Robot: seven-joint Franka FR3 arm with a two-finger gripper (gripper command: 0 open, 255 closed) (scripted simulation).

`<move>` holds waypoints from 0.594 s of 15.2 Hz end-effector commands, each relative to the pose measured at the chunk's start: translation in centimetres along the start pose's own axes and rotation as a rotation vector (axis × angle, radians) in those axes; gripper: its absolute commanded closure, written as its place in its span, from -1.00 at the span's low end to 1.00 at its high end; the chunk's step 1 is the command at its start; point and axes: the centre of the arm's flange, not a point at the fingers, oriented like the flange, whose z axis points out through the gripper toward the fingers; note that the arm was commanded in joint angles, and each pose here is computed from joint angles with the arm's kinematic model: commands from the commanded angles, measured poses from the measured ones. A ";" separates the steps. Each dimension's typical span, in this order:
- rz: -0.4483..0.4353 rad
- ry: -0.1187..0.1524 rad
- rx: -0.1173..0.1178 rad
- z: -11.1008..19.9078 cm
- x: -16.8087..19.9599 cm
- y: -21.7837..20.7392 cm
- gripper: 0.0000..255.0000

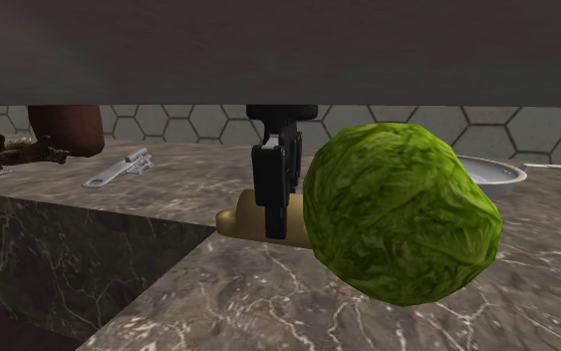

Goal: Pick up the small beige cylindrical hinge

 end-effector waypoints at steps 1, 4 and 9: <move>0.000 0.000 0.000 0.1 0.0 0.0 1.00; 0.000 0.000 0.000 0.1 0.0 0.0 1.00; 0.000 0.000 0.000 -0.5 0.0 0.0 1.00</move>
